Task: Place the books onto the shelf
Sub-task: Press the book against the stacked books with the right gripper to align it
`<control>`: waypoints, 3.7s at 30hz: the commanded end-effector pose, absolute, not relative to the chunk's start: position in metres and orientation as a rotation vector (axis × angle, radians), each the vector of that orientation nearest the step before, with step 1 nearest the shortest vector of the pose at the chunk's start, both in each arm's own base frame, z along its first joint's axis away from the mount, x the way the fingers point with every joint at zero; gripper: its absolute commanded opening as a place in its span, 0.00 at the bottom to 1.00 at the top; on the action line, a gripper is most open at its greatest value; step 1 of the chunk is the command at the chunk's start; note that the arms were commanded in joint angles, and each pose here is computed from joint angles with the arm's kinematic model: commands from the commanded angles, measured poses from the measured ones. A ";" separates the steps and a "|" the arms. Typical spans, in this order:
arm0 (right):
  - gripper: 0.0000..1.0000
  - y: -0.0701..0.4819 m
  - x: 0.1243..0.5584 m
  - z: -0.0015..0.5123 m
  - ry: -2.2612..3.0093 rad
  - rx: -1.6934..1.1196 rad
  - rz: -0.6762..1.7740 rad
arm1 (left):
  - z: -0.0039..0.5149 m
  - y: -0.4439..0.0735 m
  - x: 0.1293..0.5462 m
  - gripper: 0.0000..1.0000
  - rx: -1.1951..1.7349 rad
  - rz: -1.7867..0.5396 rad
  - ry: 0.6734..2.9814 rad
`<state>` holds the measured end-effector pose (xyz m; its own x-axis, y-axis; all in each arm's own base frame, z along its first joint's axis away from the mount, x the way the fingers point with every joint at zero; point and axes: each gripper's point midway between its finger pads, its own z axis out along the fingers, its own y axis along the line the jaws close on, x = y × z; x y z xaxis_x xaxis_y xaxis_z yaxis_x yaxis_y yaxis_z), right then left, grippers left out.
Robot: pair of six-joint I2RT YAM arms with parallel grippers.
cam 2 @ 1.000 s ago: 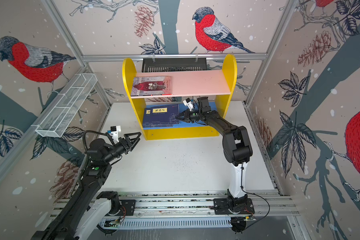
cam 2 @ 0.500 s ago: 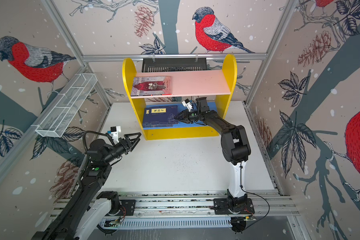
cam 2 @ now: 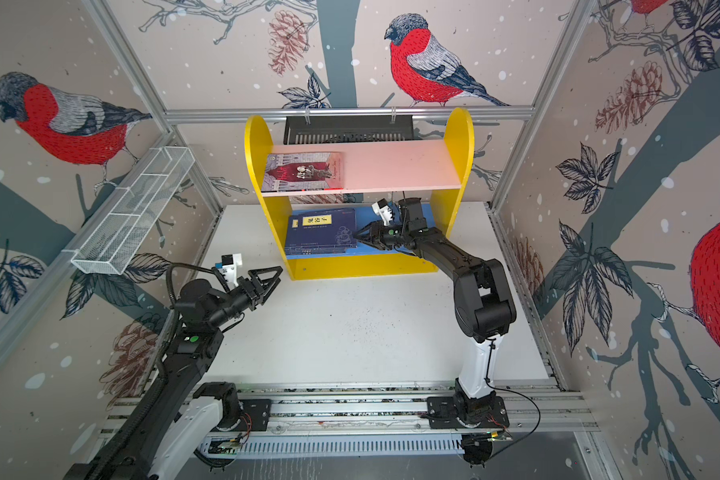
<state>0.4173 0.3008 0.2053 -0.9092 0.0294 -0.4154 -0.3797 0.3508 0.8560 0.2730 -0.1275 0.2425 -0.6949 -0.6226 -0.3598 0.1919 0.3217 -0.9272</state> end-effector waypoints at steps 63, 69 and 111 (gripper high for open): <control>0.03 0.337 0.421 0.209 2.247 -0.296 1.563 | 0.252 -0.128 0.271 0.72 -0.344 -1.459 1.835; 0.03 0.339 0.420 0.208 2.252 -0.304 1.559 | 0.252 -0.128 0.271 0.72 -0.342 -1.461 1.836; 0.03 0.338 0.414 0.206 2.251 -0.299 1.555 | 0.251 -0.128 0.270 0.72 -0.346 -1.458 1.836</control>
